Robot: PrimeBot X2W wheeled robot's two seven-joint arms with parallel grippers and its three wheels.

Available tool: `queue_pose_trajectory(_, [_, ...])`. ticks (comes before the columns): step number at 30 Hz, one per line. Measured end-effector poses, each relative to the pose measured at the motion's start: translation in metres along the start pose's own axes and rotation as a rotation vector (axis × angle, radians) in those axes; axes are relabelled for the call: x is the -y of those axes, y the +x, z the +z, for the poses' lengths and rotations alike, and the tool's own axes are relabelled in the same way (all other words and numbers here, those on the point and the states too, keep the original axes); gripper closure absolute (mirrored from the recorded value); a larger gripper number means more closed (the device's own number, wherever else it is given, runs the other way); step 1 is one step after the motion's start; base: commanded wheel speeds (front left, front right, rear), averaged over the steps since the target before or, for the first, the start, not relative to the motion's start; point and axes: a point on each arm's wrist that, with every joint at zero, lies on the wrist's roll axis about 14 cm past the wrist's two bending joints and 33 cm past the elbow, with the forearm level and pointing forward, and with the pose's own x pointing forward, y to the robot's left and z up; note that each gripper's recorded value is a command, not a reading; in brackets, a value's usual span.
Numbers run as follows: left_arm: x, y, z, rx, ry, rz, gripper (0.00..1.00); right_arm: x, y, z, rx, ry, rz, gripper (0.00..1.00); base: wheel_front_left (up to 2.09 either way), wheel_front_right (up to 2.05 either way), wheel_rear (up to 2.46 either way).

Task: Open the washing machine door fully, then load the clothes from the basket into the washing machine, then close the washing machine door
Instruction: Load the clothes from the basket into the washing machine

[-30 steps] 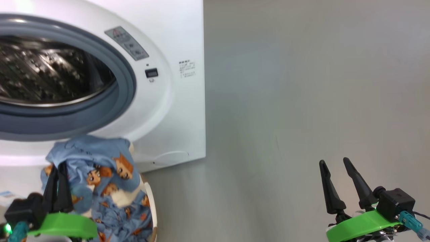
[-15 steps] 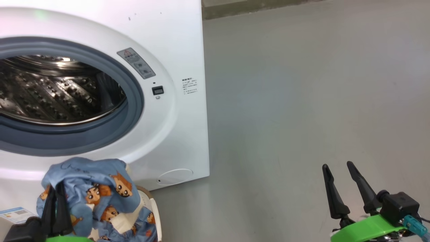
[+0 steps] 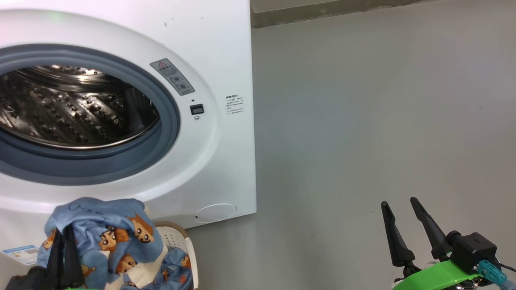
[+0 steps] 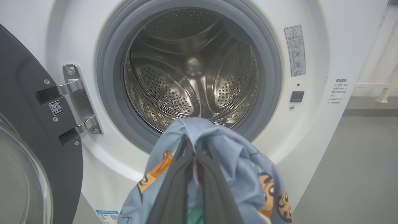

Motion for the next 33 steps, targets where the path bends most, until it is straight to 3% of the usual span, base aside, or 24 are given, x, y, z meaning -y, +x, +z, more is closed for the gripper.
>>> queue_pose_trajectory(33, [-0.010, -0.010, -0.008, -0.026, -0.002, 0.038, 1.00, -0.012, 0.007, -0.012, -0.034, 0.002, 0.039, 0.00, 0.00, 0.00, 0.00])
